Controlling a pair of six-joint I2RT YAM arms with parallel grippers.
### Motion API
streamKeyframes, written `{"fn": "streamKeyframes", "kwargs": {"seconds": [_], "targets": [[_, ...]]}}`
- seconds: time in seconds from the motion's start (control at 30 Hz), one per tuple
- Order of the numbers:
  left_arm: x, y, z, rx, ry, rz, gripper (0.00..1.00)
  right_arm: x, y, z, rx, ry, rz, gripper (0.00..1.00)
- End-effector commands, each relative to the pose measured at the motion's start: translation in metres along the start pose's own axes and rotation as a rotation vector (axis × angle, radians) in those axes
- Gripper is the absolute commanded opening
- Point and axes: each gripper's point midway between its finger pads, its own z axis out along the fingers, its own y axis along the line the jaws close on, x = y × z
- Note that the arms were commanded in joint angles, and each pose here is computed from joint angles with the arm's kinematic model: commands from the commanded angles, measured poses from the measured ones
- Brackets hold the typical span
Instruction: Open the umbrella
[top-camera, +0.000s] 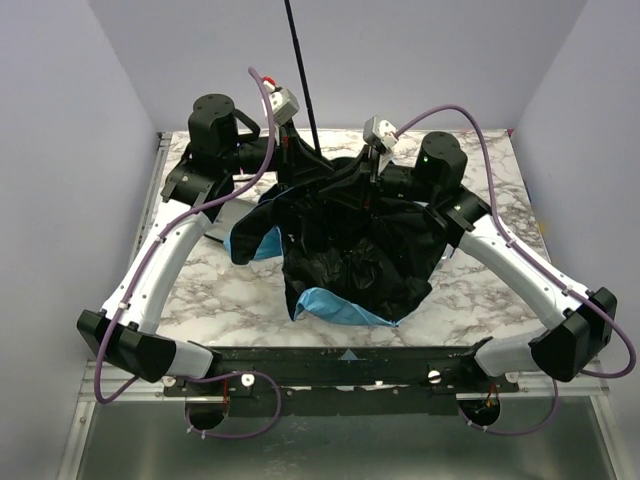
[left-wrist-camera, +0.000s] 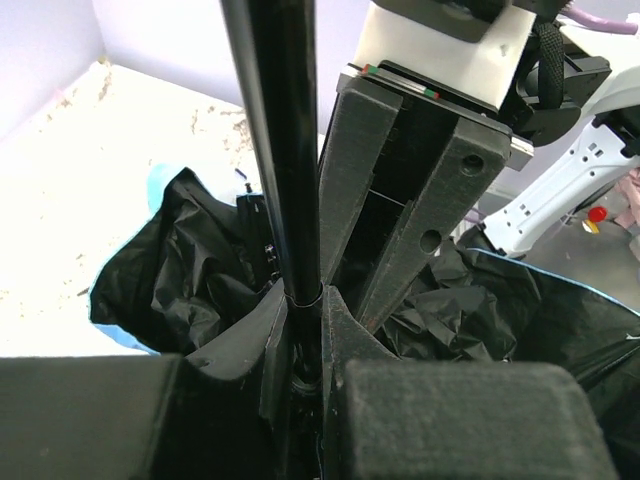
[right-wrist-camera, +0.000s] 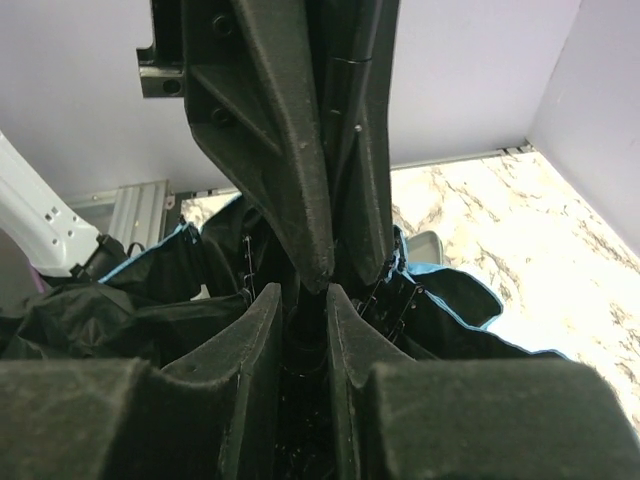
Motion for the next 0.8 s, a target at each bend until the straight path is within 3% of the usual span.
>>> {"fn": "streamKeyframes", "kwargs": {"seconds": [0.0, 0.07, 0.17, 0.27, 0.4, 0.57, 0.6, 0.67, 0.7, 0.77], "targets": [[-0.039, -0.025, -0.009, 0.031, -0.085, 0.136, 0.00, 0.079, 0.010, -0.008, -0.031, 0.186, 0.089, 0.21], [-0.038, -0.026, -0.009, 0.037, -0.082, 0.143, 0.00, 0.089, 0.012, -0.010, -0.034, 0.213, 0.107, 0.20], [-0.035, -0.029, -0.010, 0.049, -0.070, 0.153, 0.00, 0.086, 0.011, -0.011, -0.027, 0.207, 0.110, 0.00], [-0.038, -0.028, -0.011, 0.029, -0.088, 0.155, 0.01, 0.076, 0.009, -0.011, -0.009, 0.192, 0.098, 0.00], [-0.058, -0.022, -0.015, -0.049, -0.158, 0.154, 0.22, 0.070, 0.016, -0.014, -0.022, 0.164, 0.096, 0.00], [-0.078, -0.023, -0.015, -0.063, -0.218, 0.129, 0.30, 0.069, 0.017, -0.013, -0.031, 0.152, 0.109, 0.00], [-0.079, -0.024, -0.014, -0.053, -0.225, 0.118, 0.25, 0.069, 0.018, -0.012, -0.034, 0.150, 0.106, 0.00], [-0.082, -0.026, -0.014, -0.037, -0.230, 0.108, 0.05, 0.067, 0.019, -0.012, -0.039, 0.146, 0.100, 0.00], [-0.082, -0.027, -0.013, -0.031, -0.232, 0.102, 0.00, 0.066, 0.019, -0.012, -0.040, 0.144, 0.095, 0.00], [-0.083, -0.027, -0.013, -0.024, -0.232, 0.095, 0.00, 0.063, 0.017, -0.012, -0.034, 0.140, 0.087, 0.00]]}}
